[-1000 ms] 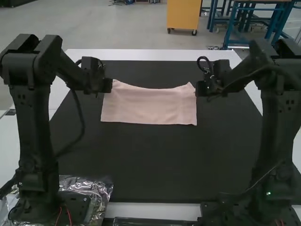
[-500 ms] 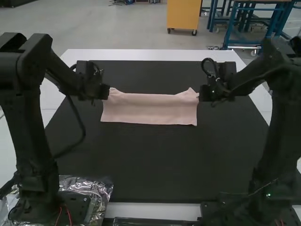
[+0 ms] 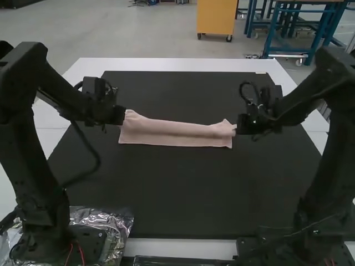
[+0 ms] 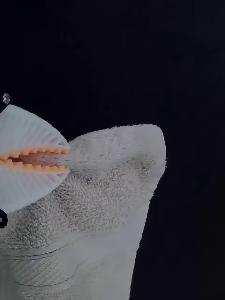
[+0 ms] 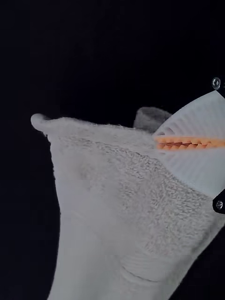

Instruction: Fold the towel.

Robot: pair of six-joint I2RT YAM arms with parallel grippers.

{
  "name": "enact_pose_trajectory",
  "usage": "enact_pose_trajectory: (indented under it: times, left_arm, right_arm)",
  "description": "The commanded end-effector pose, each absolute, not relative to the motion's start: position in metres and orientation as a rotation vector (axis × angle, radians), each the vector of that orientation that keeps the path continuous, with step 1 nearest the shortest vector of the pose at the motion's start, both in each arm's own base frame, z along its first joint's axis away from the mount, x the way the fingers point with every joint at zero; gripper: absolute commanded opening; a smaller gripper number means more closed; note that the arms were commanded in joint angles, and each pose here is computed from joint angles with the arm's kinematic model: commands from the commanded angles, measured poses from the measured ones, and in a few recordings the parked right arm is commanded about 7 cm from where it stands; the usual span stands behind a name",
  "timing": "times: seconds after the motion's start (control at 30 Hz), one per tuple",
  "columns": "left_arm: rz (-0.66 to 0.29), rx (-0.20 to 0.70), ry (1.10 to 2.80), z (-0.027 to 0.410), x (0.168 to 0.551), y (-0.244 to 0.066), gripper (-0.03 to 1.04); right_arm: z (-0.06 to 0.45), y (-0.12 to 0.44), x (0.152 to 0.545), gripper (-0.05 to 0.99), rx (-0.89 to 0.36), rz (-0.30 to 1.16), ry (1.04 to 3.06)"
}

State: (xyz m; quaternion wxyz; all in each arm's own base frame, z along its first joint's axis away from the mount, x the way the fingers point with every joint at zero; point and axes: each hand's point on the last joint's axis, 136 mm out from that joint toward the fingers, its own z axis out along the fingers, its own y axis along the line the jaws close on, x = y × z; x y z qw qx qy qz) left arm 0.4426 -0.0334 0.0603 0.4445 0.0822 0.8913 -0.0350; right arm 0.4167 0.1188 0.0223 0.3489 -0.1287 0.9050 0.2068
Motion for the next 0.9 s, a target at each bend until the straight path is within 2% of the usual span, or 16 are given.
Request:
enact_pose_trajectory:
  times: [0.0,0.07,0.1,0.2,0.27,0.33,0.4,0.43,0.47,0.5,0.6,0.87]
  left_arm:
    - [-0.059,0.199,2.214,0.054,0.431,-0.025,0.02]
    - [-0.057,0.198,2.225,0.045,0.423,-0.025,0.02]
    - [-0.057,0.198,2.226,0.041,0.420,-0.025,0.03]
    - [-0.052,0.197,2.240,0.029,0.410,-0.024,0.29]
    - [-0.055,0.192,2.244,0.027,0.409,-0.024,0.42]
    - [-0.062,0.170,2.244,0.028,0.409,-0.022,0.45]
    - [-0.072,0.122,2.229,0.033,0.412,-0.017,0.54]
    - [-0.079,0.091,2.217,0.037,0.415,-0.012,0.67]
    - [-0.073,0.080,2.205,0.040,0.417,-0.007,0.93]
    - [-0.063,0.067,2.189,0.044,0.419,-0.001,0.96]
    - [-0.043,0.053,2.130,0.060,0.427,0.008,0.97]
    - [-0.034,0.061,2.067,0.088,0.437,0.008,0.97]
  right_arm:
    - [0.029,0.115,0.414,-0.02,-0.321,0.542,2.322]
    - [0.019,0.115,0.408,-0.02,-0.319,0.551,2.348]
    - [0.013,0.115,0.406,0.03,-0.317,0.553,2.362]
    - [0.001,0.111,0.403,0.45,-0.299,0.556,2.395]
    - [0.001,0.111,0.403,0.79,-0.296,0.555,2.397]
    - [0.007,0.112,0.407,0.91,-0.280,0.564,2.386]
    - [0.020,0.112,0.413,0.91,-0.284,0.563,2.354]
    - [0.026,0.114,0.415,0.91,-0.288,0.568,2.340]
    - [0.032,0.117,0.417,0.91,-0.291,0.570,2.326]
    - [0.036,0.117,0.418,0.91,-0.282,0.574,2.320]
    - [0.044,0.119,0.423,0.91,-0.275,0.578,2.301]
    - [0.036,0.140,0.414,0.91,-0.333,0.597,2.316]
